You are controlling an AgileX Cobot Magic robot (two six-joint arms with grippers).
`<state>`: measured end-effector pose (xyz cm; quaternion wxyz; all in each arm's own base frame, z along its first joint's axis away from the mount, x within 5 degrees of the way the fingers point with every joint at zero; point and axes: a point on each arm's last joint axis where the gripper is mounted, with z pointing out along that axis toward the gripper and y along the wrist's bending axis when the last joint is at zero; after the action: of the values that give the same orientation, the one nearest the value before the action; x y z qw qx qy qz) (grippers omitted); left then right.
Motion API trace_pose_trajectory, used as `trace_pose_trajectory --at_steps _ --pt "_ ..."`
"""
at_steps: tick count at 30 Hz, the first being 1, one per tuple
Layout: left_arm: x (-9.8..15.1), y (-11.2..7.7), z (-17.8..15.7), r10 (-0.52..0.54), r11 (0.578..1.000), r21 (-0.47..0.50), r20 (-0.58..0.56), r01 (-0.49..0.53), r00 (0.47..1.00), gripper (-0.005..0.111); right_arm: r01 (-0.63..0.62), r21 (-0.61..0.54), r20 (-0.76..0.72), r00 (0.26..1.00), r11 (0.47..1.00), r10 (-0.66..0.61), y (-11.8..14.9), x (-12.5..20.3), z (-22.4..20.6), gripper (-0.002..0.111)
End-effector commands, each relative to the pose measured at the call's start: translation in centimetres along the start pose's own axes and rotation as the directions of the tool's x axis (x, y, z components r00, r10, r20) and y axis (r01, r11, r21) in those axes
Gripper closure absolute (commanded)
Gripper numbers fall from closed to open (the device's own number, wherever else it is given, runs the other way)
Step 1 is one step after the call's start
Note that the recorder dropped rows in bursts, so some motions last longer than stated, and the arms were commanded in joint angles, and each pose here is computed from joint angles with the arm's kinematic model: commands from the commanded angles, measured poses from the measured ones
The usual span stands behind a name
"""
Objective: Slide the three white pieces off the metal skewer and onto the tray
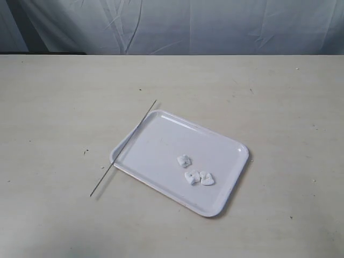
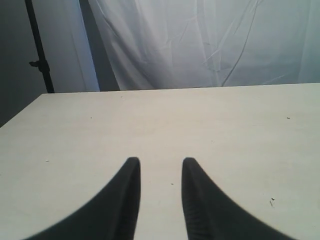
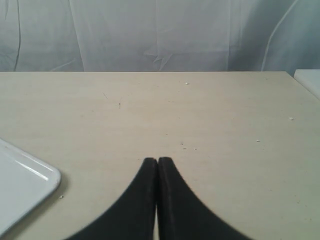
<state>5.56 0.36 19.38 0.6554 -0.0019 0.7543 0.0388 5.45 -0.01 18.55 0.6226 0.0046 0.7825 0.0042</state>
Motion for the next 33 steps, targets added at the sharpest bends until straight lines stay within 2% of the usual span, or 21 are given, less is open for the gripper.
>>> trace_pose_trajectory --at_steps 1,20,24,33 --pt "0.17 0.11 0.00 -0.033 0.999 -0.027 -0.006 0.033 0.999 0.078 0.002 0.004 0.010 1.000 1.000 -0.002 -0.02 -0.02 -0.02 0.109" --pt "0.24 0.14 0.00 -0.041 0.999 -0.032 -0.013 0.040 0.999 0.078 0.002 0.004 0.008 1.000 1.000 -0.002 -0.02 0.00 -0.02 0.109" --pt "0.17 0.08 0.00 -0.069 0.997 -0.027 -0.005 0.069 0.998 0.078 0.002 0.004 0.008 1.000 1.000 -0.002 -0.02 0.00 -0.02 0.109" --pt "0.18 0.16 0.00 -0.033 0.999 -0.035 -0.007 0.032 0.999 0.078 0.002 0.004 0.008 1.000 1.000 -0.002 -0.02 0.00 -0.02 0.109"
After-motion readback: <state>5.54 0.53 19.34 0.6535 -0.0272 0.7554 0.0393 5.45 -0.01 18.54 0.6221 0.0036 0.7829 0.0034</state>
